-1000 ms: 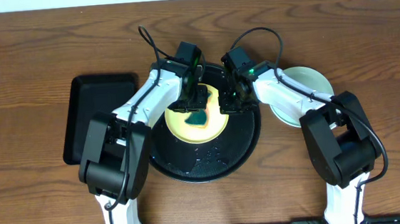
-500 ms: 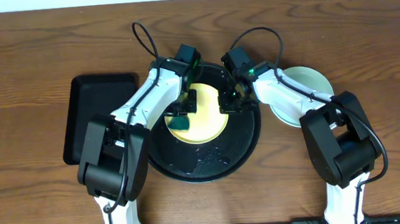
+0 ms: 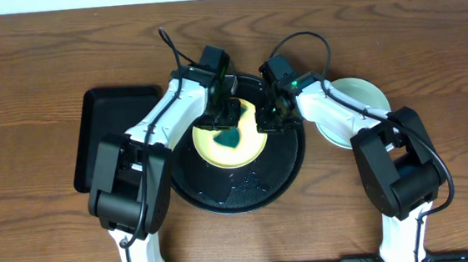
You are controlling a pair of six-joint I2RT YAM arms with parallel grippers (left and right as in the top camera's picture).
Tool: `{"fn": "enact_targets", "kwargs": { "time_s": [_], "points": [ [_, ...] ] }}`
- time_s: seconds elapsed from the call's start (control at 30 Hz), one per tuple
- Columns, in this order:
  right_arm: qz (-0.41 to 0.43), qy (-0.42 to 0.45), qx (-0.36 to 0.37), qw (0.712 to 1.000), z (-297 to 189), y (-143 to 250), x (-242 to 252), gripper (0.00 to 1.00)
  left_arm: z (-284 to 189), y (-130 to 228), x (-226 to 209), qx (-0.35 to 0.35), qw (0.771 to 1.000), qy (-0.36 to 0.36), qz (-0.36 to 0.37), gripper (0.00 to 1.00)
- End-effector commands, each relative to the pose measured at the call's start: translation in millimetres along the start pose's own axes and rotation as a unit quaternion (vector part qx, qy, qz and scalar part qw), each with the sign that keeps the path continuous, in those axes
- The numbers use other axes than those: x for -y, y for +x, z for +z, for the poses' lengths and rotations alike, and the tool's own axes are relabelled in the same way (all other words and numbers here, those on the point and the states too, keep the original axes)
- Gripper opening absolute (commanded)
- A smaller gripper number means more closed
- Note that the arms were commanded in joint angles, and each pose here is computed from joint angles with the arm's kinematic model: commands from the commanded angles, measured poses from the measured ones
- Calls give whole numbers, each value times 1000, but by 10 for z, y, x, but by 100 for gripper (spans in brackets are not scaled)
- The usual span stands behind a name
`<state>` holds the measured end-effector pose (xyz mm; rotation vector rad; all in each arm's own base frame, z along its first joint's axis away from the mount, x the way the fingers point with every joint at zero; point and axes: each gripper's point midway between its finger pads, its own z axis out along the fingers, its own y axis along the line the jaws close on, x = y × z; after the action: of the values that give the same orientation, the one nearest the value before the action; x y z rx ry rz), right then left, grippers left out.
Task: Clean dirty plates on tray and stack at the side
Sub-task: 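Scrub the yellow plate with the sponge in the left gripper, then tilt the yellow plate up with the right gripper off the round tray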
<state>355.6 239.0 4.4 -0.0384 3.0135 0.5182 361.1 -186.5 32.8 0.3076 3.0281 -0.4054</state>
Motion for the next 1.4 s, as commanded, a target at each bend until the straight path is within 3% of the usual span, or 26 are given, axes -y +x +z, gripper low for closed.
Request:
{"fn": "enact_targets", "kwargs": {
  "time_s": [0.0, 0.2, 0.47, 0.63, 0.8, 1.17, 1.37],
  "points": [
    [7, 24, -6, 1000, 72, 68, 107, 1, -307, -264, -126, 47, 999, -8, -4, 8],
    [7, 24, -6, 1000, 72, 69, 107, 1, -880, -419, -634, 79, 993, -65, -62, 7],
    [-14, 2, 5, 1000, -40, 20, -8, 1, -1590, -317, -1228, 131, 977, -79, -149, 8],
    [-61, -11, 45, 997, -335, -95, -139, 1, -1717, -244, -1520, 139, 969, -86, -186, 8],
    [-105, 52, 120, 986, -737, -250, -114, 1, -1722, -208, -1620, 138, 966, -88, -198, 7],
    [-194, 227, 300, 906, -1653, -302, -386, 1, -1716, -202, -1619, 137, 967, -88, -198, 8],
    [-215, 356, 408, 813, -2177, -143, -610, 1, -1709, -178, -1615, 132, 967, -88, -200, 8]
  ]
}}
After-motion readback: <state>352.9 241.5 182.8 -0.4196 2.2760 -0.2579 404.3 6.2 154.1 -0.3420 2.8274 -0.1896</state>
